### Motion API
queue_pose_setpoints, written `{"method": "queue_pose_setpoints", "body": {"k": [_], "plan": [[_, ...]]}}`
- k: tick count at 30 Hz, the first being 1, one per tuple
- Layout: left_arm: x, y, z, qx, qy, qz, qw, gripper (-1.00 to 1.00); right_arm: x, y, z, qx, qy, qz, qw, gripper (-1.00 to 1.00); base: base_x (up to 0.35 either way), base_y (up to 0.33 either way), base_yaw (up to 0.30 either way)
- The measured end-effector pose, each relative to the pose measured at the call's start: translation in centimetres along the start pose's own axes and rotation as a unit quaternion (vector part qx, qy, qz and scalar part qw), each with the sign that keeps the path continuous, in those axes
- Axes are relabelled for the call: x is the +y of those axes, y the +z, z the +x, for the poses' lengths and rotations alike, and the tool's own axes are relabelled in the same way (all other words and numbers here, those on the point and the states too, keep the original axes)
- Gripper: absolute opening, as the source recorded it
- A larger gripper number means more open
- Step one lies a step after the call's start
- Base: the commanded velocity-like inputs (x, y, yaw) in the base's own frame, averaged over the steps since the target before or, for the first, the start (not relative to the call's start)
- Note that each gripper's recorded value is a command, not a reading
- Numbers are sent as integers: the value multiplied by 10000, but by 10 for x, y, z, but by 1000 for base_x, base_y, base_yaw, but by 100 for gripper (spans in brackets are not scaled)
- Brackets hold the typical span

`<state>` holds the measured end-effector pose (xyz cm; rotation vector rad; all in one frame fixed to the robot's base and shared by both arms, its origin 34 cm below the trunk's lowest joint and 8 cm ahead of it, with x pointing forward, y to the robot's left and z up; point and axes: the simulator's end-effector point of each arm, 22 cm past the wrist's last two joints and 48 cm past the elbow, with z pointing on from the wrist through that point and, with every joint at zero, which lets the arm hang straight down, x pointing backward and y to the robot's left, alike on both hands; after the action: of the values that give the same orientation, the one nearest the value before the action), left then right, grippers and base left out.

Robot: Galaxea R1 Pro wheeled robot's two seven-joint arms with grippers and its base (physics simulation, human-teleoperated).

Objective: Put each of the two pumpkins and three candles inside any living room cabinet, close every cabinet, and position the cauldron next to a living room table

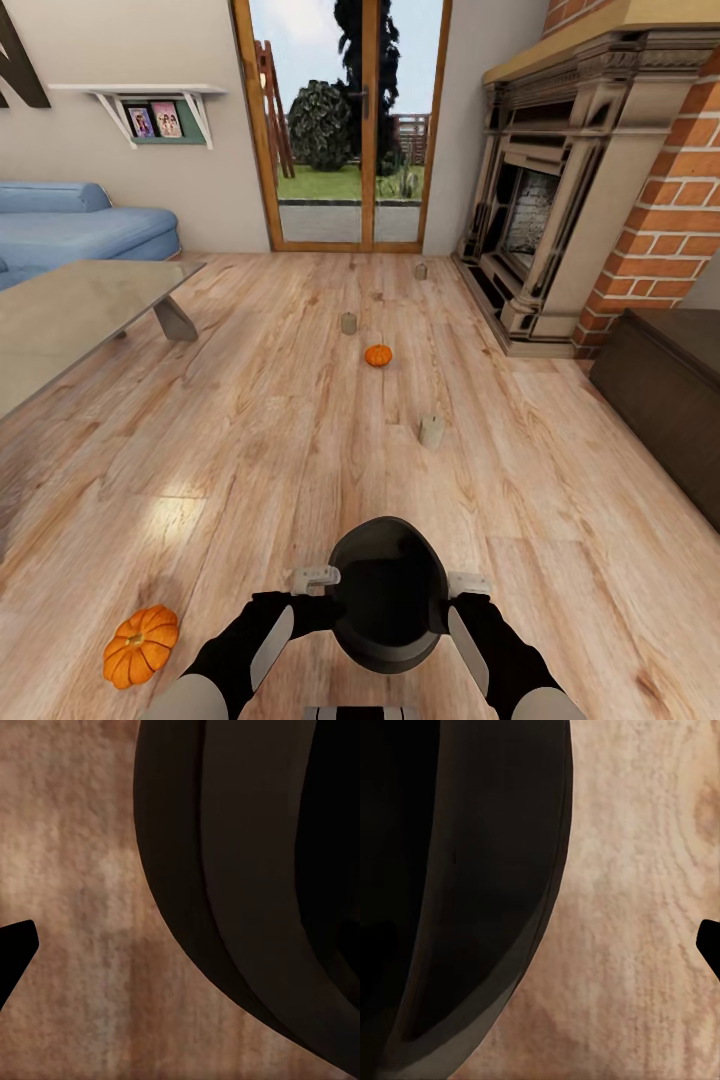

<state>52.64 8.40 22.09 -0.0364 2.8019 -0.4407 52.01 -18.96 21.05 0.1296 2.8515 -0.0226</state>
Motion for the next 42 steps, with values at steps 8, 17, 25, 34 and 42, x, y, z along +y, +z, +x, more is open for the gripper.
{"method": "queue_pose_setpoints", "body": {"k": [8, 17, 25, 34, 42], "plan": [[-1, 0, 0, -3, -16, 10, 10000, 100, -2, 0, -1, -14, -51, 37, 10000, -100, 0, 0, 0], [2, 0, -8, -203, 20, -23, 9998, 100, -1, 0, -1, -4, -68, 35, 10000, -100, 0, 0, 0], [1, 0, -11, -275, 16, -19, 9996, 100, 6, -1, -1, -34, -268, 10, 9996, -100, 0, 0, 0], [-4, 0, -18, -446, -3, -8, 9990, 100, 6, -1, -1, -34, -269, 10, 9996, -100, 0, 0, 0], [-1, 2, -13, -396, -17, -74, 9992, 100, 6, -1, -1, -33, -267, 8, 9996, -100, 0, 0, 0]]}}
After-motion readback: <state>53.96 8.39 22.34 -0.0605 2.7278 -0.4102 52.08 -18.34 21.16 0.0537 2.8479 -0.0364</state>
